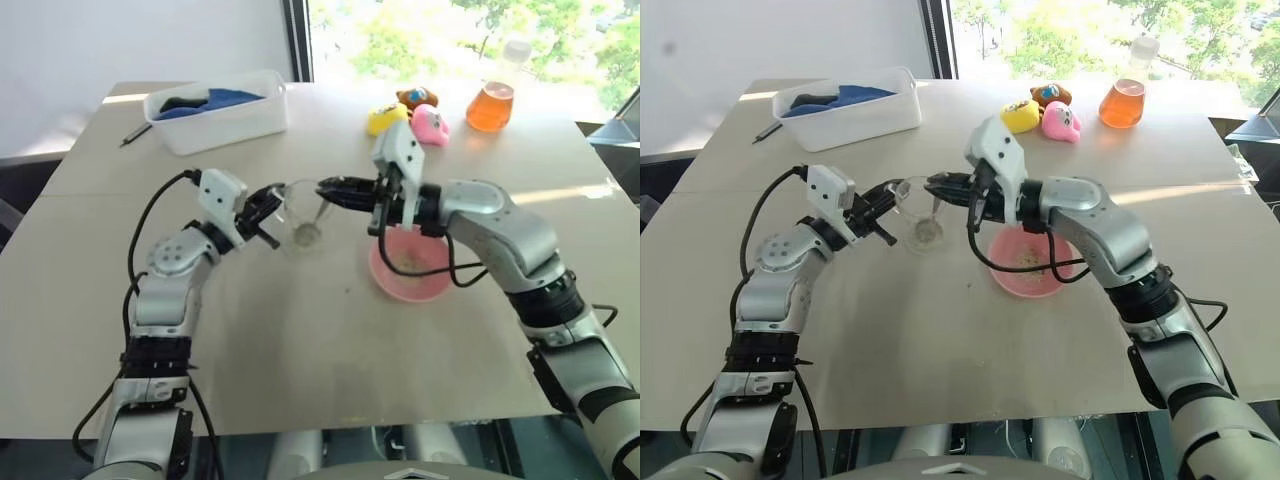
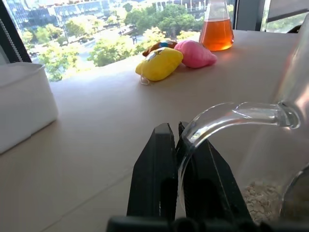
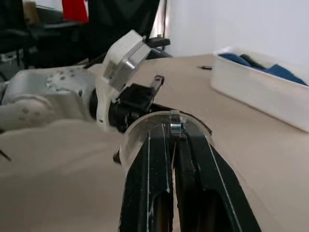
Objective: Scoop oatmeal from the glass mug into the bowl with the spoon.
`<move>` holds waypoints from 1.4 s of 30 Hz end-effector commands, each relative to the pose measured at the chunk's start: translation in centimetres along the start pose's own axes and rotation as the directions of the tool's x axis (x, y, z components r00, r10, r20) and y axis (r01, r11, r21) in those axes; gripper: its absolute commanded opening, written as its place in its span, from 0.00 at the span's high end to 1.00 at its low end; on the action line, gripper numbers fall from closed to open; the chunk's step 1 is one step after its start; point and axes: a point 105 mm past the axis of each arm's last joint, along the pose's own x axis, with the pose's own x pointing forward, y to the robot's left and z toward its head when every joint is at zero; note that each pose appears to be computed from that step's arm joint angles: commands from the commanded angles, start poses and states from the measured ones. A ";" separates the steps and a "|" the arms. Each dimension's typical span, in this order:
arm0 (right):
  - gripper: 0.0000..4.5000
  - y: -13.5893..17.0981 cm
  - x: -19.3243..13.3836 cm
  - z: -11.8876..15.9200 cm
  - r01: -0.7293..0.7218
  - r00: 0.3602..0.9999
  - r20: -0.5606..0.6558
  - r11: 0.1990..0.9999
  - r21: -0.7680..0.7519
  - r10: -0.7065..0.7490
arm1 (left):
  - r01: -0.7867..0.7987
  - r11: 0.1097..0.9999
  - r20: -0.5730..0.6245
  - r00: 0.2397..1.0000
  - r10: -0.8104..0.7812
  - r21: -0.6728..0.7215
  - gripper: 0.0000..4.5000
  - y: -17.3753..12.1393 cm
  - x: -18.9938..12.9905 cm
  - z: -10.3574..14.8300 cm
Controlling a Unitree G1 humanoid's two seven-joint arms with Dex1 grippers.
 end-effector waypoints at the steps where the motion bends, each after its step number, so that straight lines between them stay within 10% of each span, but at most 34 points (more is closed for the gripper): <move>1: 1.00 -0.6 0.2 0.2 -0.024 0.999 -0.030 0.996 -0.082 0.022 | 0.010 0.999 0.037 0.999 -0.011 0.037 0.99 0.2 0.1 1.2; 13: 1.00 -3.2 -0.4 0.9 0.142 0.989 -0.037 0.874 0.464 -0.141 | 0.013 0.999 0.027 1.000 -0.015 0.046 0.99 0.3 -0.1 0.5; 42: 1.00 -6.6 -5.0 1.6 0.265 0.935 -0.094 0.500 0.825 -0.341 | -0.040 0.999 0.102 0.994 0.043 -0.033 0.99 -2.0 0.7 -0.7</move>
